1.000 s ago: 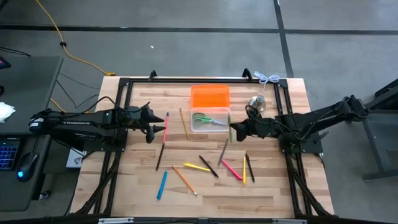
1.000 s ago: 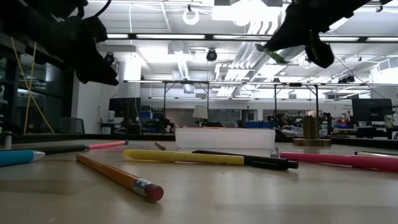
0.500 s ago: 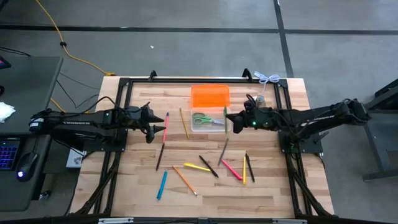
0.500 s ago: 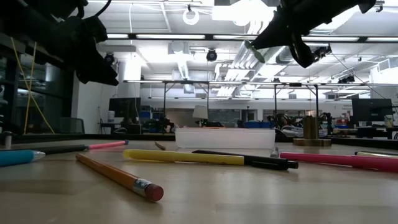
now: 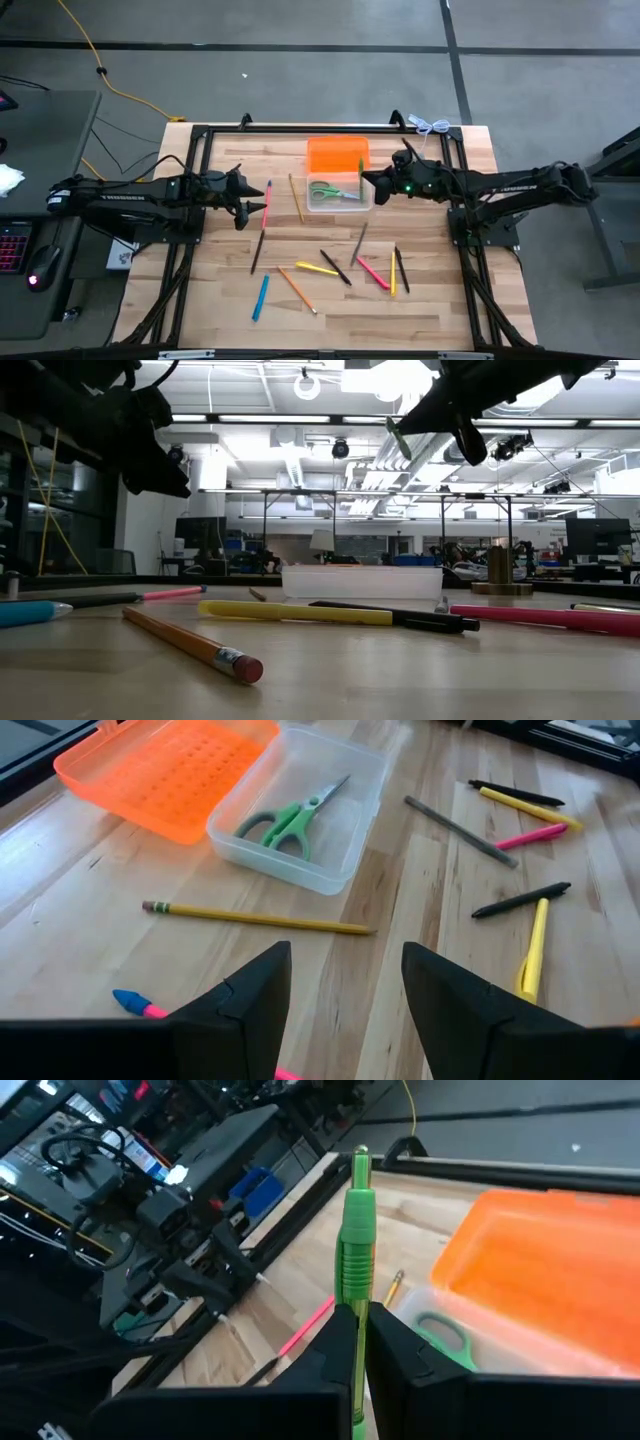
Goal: Pick & place school supplies into a supply box
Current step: Put the green pen into the supply box
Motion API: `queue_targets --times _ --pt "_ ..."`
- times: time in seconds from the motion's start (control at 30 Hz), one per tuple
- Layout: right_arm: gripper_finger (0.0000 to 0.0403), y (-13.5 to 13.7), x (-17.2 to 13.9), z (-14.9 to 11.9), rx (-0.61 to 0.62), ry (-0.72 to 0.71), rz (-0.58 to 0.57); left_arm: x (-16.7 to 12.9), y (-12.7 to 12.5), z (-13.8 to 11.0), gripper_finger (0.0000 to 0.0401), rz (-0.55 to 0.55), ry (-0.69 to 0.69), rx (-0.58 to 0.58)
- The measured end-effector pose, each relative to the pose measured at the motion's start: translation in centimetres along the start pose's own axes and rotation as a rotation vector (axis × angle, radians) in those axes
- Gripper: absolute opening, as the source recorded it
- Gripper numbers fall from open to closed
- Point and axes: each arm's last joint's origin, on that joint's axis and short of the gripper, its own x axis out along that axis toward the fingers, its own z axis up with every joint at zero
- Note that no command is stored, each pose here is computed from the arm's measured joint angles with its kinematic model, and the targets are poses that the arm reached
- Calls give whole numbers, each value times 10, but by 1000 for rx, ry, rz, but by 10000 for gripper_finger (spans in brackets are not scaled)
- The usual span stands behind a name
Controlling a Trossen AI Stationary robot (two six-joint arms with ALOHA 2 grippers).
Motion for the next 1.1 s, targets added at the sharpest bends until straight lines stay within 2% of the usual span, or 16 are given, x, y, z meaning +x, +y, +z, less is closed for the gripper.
queue_targets --times 0.4,0.63,0.83,1.1 --pt "0 -11 5 13 -74 -12 7 0 0 0 223 0 0 0" --pt "0 -16 10 21 -112 -36 55 0 0 0 223 0 0 0" --pt "0 -22 38 17 -118 27 87 0 0 0 223 1 1 0" --pt "0 -16 80 28 -207 137 96 0 0 0 223 1 1 0"
